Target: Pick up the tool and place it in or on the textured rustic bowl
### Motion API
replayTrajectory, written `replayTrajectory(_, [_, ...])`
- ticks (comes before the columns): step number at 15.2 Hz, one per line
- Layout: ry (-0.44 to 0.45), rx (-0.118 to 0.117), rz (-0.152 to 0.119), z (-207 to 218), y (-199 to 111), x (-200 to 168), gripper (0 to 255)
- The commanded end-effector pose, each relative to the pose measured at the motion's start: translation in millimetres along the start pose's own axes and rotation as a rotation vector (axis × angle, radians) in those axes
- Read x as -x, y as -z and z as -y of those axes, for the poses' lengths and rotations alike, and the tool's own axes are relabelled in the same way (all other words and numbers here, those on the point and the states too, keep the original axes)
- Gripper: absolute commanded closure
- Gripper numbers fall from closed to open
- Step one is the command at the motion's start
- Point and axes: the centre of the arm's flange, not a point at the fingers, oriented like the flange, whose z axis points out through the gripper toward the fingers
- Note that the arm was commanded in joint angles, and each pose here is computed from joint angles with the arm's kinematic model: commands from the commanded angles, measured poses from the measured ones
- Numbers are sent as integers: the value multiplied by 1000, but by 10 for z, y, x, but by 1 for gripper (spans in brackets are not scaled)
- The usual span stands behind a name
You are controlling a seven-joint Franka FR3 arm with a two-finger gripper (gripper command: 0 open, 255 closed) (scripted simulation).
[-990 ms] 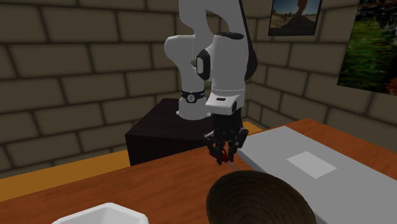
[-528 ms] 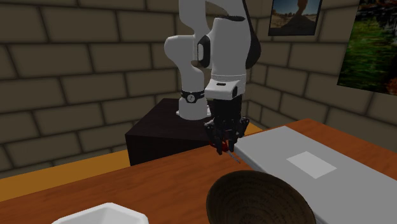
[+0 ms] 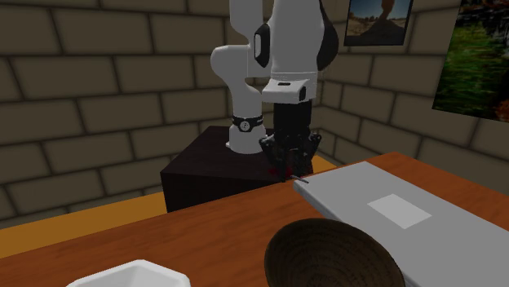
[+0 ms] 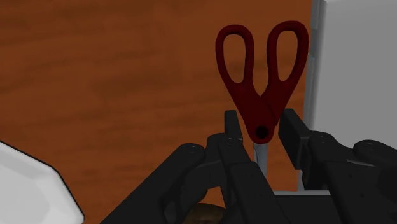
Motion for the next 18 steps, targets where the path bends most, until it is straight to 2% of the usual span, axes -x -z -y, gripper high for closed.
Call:
replayTrajectory(1, [0, 0, 1, 6, 112, -9, 255])
replayTrajectory(11, [0, 0, 1, 2, 624, -40, 255])
replayTrajectory(18, [0, 0, 1, -230, 590, -934, 255])
